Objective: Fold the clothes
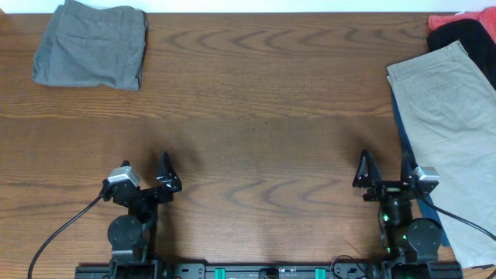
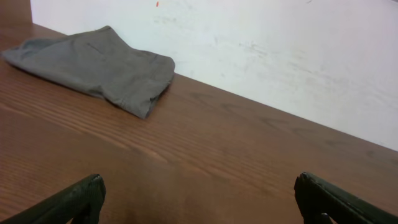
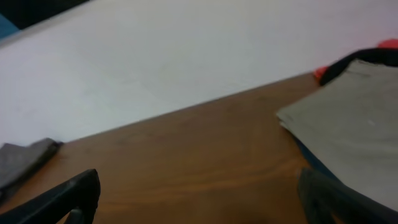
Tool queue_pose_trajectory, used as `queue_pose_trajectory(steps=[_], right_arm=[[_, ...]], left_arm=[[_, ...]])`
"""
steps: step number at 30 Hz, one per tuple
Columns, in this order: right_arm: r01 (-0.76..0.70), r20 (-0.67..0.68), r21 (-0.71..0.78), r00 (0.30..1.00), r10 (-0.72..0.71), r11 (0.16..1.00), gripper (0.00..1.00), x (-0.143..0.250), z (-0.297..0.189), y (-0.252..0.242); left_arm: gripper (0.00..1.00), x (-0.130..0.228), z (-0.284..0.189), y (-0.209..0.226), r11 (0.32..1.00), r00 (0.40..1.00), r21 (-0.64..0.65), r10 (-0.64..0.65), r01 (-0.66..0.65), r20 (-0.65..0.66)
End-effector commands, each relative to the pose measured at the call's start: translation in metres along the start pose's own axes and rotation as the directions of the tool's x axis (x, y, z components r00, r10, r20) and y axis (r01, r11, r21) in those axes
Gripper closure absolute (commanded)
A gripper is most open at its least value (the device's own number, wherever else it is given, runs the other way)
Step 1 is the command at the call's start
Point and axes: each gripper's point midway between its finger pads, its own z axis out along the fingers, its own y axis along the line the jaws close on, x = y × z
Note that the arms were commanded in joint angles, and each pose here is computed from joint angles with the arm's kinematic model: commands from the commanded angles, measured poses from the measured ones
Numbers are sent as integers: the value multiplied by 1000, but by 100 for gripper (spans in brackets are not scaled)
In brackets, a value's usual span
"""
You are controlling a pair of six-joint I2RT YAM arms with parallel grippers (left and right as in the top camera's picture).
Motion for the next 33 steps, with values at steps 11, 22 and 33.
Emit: queue_pose_trajectory(steps=[11,22,33], right_arm=[[34,-11,140,999,-33,990,1,6,-2,-25],[33,-10,143,999,-32,989,1,6,-2,-26],[33,-10,144,999,-32,989,1,6,-2,-26]], left_arm=[[2,15,1,8,999,999,-31,20,-21,-41],[2,15,1,8,999,999,-31,20,-22,-42],[2,15,1,8,999,999,-31,20,-22,-42]])
